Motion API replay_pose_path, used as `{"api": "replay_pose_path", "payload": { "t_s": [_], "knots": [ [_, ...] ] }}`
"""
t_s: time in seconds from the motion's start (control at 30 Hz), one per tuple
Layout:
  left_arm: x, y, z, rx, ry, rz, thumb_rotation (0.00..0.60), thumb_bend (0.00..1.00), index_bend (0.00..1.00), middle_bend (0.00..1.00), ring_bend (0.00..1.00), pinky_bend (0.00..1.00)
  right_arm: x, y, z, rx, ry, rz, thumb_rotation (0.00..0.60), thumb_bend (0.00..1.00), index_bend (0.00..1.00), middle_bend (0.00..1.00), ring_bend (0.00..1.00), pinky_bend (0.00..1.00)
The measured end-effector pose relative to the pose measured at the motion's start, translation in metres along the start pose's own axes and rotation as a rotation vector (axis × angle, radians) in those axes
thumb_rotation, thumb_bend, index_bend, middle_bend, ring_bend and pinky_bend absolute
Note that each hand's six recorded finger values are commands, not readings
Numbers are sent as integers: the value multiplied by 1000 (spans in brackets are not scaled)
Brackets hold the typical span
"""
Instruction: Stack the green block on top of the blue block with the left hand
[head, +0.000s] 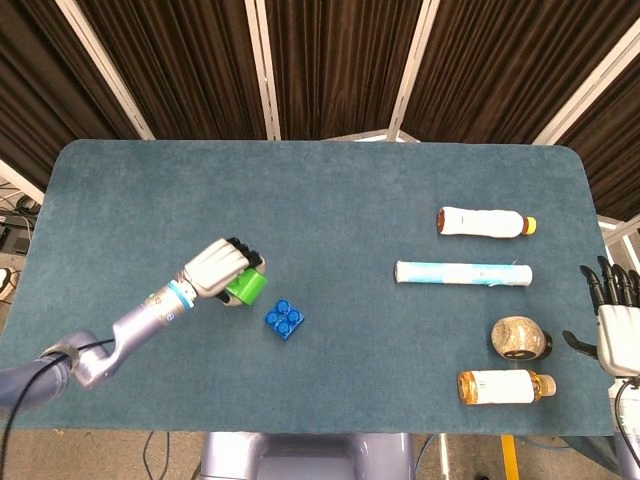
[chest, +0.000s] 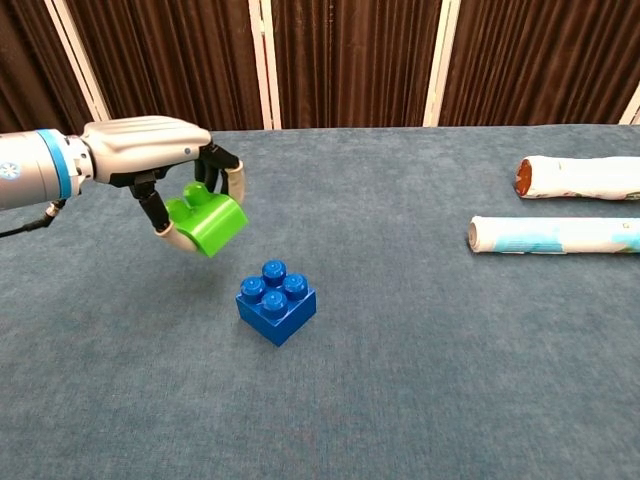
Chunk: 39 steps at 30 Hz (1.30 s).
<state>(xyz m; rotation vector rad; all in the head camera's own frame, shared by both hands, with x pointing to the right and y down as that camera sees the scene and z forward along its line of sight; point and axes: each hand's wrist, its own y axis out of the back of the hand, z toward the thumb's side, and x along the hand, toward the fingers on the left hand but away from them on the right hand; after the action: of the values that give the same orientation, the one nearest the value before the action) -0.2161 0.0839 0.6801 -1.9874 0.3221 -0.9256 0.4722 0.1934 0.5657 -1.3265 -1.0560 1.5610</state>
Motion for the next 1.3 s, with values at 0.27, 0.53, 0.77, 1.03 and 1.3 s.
{"api": "replay_pose_path", "payload": {
  "t_s": [0.27,0.53,0.77,1.03,1.3],
  "knots": [
    [-18,11,32,25,2,-50,600,0,527,498,446,361,3,4,-2,-6,-3,-7,600,0,92,0,0,0],
    [-20,5,54,41,-20,-75,600,0,527,496,444,361,3,4,-3,-8,-5,-6,600,0,92,0,0,0],
    [-7,-6,65,77,-56,-93,600,0,527,496,444,360,3,4,-5,-9,-11,-3,600,0,92,0,0,0],
    [6,-8,74,130,-76,-77,600,0,527,496,445,361,2,4,-7,-11,-18,-2,600,0,92,0,0,0],
    [14,-5,82,153,-90,-65,600,0,527,496,444,361,1,4,-11,-16,-28,0,600,0,92,0,0,0]
  ]
}}
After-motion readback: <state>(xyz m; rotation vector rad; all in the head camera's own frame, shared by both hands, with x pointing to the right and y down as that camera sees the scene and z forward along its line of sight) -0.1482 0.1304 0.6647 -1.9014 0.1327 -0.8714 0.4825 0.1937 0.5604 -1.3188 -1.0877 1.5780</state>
